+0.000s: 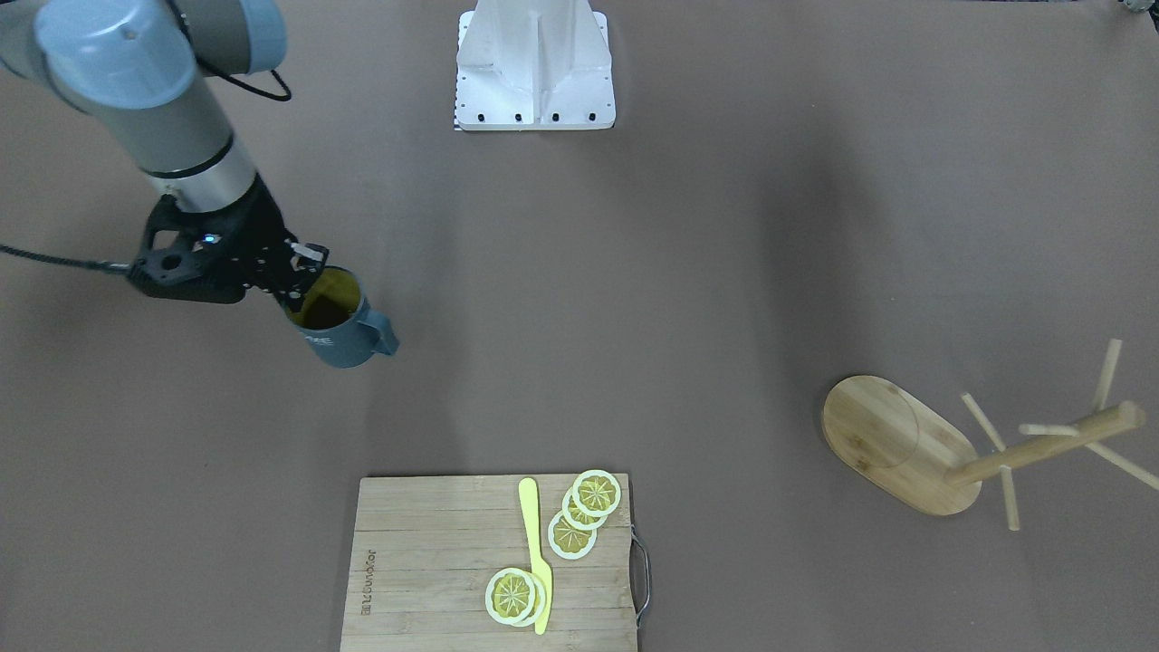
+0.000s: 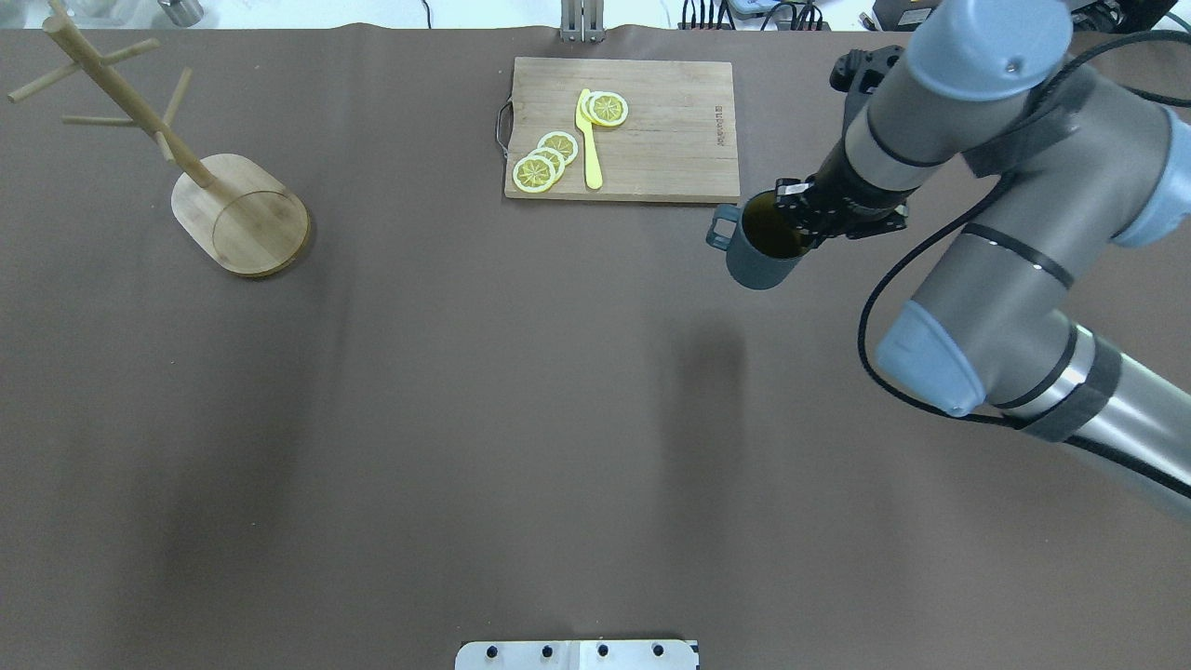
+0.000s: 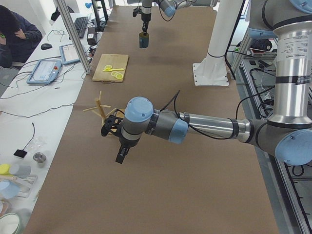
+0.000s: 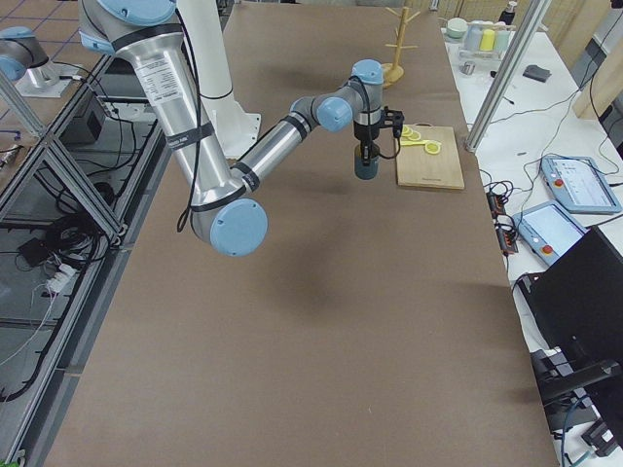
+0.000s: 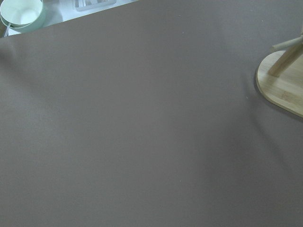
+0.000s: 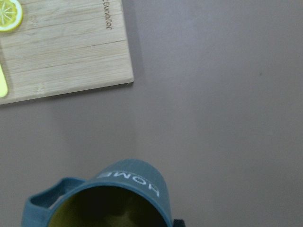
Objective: Hang cup on storage rack
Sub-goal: 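Carry the teal mug toward the table center and set it down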
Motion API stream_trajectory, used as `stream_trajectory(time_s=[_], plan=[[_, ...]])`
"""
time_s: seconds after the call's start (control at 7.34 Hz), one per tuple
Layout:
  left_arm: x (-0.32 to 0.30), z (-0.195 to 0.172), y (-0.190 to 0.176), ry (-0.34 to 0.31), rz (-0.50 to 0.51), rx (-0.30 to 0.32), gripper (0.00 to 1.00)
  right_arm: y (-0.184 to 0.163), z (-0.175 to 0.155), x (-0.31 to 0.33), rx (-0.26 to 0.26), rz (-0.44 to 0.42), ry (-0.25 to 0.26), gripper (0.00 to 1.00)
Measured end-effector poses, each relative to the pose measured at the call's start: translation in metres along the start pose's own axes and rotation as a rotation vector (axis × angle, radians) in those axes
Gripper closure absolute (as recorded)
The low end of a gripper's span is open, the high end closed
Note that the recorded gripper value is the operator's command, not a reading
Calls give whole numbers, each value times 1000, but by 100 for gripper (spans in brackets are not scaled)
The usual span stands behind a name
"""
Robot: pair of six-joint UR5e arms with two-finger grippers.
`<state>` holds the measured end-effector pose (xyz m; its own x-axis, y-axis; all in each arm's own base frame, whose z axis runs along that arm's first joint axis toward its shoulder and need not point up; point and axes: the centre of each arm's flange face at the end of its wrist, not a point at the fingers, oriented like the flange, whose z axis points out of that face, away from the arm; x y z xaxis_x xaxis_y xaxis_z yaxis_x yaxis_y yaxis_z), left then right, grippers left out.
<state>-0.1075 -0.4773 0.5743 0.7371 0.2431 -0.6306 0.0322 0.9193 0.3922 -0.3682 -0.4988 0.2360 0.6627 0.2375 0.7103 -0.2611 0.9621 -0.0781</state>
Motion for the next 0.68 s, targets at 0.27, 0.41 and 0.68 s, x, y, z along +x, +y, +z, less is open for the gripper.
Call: stream_trajectory(time_s=[0.27,0.41,0.68], plan=[[-1,1,0,0,-2,-2,1,61,14,-75,25,204,-10,100],[-2,2,1,0,-3,-3,1,82,23,-104,18,258,-11,100],[-3,3,2,0,-6,-5,1,111,44,-152,-7,298,8,100]])
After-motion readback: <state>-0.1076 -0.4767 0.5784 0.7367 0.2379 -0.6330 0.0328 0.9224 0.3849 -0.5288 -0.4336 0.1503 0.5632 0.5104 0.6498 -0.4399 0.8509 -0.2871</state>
